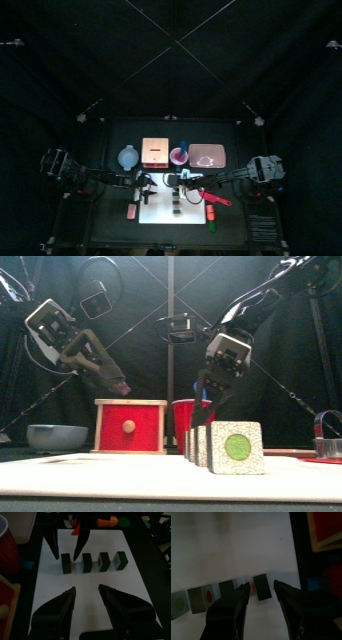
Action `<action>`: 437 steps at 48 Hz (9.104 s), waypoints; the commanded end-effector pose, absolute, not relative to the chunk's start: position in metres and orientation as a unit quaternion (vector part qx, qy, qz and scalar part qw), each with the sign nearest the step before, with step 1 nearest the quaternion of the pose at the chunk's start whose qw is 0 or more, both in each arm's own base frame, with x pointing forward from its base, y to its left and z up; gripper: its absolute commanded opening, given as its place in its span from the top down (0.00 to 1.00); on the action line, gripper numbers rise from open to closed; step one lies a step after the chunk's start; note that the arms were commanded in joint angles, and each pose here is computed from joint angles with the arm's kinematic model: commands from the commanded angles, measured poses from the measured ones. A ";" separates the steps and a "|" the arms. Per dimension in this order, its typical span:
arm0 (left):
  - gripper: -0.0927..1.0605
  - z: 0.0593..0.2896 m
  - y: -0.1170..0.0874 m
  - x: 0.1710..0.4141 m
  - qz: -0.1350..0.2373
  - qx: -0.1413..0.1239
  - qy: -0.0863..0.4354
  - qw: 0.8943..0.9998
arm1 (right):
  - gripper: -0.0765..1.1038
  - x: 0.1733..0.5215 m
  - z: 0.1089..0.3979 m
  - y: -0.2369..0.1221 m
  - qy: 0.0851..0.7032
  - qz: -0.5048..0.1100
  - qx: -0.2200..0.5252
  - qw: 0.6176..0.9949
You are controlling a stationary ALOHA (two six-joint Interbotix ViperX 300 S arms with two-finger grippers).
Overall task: Place sushi on board then cut the sushi with the knife then place the pieces on the plate
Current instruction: Place the 4 sushi pieces on the plate
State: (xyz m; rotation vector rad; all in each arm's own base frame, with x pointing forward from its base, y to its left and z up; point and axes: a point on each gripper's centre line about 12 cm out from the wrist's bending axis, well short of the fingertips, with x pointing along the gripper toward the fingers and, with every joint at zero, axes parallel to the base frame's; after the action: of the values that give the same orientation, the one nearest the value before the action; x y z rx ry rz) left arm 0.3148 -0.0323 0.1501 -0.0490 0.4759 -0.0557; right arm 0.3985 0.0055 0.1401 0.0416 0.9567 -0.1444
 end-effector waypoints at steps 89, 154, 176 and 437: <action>0.22 0.153 -0.035 0.316 -0.034 -0.020 0.227 0.973 | 0.42 0.286 0.155 -0.133 0.452 -0.291 0.213 0.816; 0.22 0.152 -0.035 0.315 -0.033 -0.020 0.229 0.973 | 0.21 0.390 0.184 0.030 0.427 -0.054 0.065 0.901; 0.22 0.149 -0.034 0.313 -0.032 -0.020 0.234 0.971 | 0.21 0.402 0.164 0.042 0.452 -0.052 0.068 0.888; 0.22 0.144 -0.034 0.311 -0.031 -0.022 0.242 0.969 | 0.43 0.215 0.178 -0.138 0.468 -0.423 0.212 0.747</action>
State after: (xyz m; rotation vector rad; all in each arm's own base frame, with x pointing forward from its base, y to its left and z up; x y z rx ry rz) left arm 0.3058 -0.0333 0.1367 -0.0416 0.5186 -0.0623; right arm 0.2204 -0.1295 0.1744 0.4326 1.0794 -0.9087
